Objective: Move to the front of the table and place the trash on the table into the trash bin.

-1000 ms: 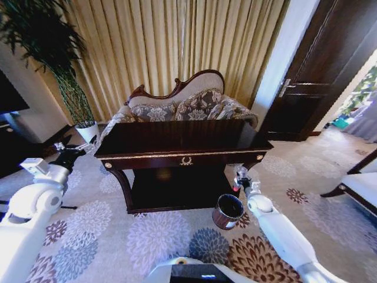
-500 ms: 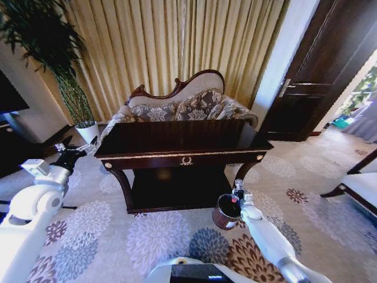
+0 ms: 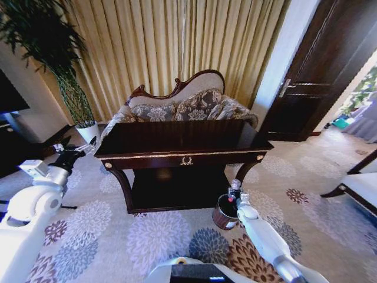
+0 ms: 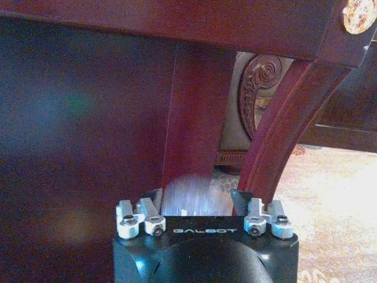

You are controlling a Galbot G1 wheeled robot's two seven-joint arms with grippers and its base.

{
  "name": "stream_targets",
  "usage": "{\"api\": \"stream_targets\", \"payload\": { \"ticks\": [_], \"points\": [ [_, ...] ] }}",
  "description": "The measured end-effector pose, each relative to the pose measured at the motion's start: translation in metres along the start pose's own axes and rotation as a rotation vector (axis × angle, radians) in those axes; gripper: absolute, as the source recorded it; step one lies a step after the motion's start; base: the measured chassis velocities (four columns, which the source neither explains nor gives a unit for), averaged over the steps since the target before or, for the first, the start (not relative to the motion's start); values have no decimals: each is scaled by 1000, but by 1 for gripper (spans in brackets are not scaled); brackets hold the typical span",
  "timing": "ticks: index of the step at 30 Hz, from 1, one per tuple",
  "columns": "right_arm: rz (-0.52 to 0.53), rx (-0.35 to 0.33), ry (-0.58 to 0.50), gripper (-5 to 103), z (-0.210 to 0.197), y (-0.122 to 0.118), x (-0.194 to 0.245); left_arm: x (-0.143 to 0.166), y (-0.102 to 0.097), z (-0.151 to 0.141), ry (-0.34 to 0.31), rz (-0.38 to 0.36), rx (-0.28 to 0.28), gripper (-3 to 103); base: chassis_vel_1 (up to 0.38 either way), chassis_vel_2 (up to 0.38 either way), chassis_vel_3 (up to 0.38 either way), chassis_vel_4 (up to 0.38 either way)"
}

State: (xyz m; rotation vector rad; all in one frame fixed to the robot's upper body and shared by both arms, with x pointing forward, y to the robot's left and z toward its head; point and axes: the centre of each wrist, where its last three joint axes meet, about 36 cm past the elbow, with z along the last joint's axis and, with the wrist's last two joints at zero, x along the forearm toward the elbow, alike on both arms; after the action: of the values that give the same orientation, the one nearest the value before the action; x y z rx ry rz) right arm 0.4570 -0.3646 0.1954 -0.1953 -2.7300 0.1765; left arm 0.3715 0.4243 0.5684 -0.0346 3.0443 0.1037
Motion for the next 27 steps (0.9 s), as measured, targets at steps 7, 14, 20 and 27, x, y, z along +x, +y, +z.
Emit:
{"api": "stream_targets", "payload": {
  "ticks": [7,14,20,27],
  "points": [
    [1,1,-4,93,-2,-1,0,0,0,0,0,2,1,100,0,0,0,0],
    [1,3,-6,100,-5,-4,1,-1,0,1,1,2,2,100,0,0,0,0],
    [-1,4,-3,100,-6,-3,2,0,0,2,3,2,3,100,0,0,0,0],
    [-1,5,-1,100,-6,-4,3,0,0,2,4,1,4,100,0,0,0,0]
  ]
}}
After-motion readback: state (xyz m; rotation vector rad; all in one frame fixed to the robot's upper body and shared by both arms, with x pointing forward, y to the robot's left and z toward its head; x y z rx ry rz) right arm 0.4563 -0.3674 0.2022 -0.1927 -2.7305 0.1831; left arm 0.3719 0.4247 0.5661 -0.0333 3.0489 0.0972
